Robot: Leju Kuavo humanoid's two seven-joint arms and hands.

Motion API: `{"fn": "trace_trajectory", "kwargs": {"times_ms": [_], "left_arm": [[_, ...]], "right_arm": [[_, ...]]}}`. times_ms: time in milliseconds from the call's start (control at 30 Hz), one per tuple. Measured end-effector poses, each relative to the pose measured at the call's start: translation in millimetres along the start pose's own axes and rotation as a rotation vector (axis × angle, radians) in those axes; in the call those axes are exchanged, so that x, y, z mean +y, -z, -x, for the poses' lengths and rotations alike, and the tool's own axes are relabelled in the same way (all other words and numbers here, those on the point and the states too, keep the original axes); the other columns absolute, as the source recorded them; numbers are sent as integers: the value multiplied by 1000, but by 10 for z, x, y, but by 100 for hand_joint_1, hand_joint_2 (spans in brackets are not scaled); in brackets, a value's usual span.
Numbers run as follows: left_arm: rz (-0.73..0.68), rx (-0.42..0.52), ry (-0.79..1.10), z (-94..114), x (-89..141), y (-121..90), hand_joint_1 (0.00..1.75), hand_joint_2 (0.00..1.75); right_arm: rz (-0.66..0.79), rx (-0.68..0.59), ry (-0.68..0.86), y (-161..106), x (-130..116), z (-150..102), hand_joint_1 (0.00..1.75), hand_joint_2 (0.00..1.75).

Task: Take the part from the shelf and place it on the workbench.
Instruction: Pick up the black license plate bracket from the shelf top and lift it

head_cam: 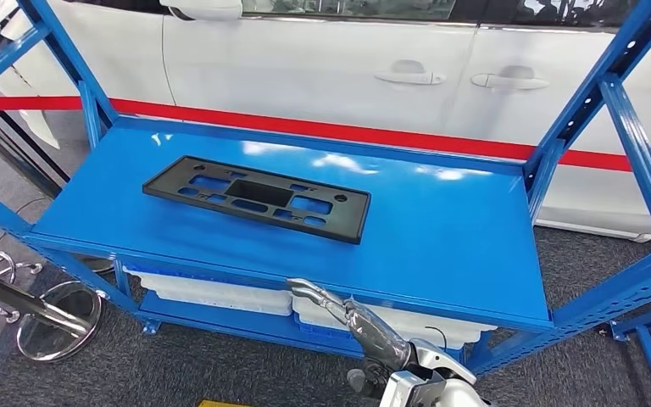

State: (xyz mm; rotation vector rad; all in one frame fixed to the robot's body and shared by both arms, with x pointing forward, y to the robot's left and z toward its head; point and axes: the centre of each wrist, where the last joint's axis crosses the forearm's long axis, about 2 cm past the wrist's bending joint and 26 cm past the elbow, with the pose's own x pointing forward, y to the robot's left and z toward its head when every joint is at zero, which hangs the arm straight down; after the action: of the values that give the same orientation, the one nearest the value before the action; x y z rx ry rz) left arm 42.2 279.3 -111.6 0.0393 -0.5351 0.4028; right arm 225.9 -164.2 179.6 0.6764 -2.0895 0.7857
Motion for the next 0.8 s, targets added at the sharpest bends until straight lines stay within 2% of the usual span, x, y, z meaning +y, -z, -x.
{"fn": "trace_trajectory", "kwargs": {"times_ms": [567, 733, 800], "left_arm": [[-20, 11, 2, -1, 32, 0, 0, 0], [-15, 16, 17, -14, 48, 6, 0, 0], [-9, 16, 22, -14, 49, 6, 0, 0]], "right_arm": [[-8, 3, -7, 12, -1, 7, 0, 0], [-40, -12, -38, 182, -47, -22, 0, 0], [-50, -5, -59, 271, -88, -14, 0, 87]]}}
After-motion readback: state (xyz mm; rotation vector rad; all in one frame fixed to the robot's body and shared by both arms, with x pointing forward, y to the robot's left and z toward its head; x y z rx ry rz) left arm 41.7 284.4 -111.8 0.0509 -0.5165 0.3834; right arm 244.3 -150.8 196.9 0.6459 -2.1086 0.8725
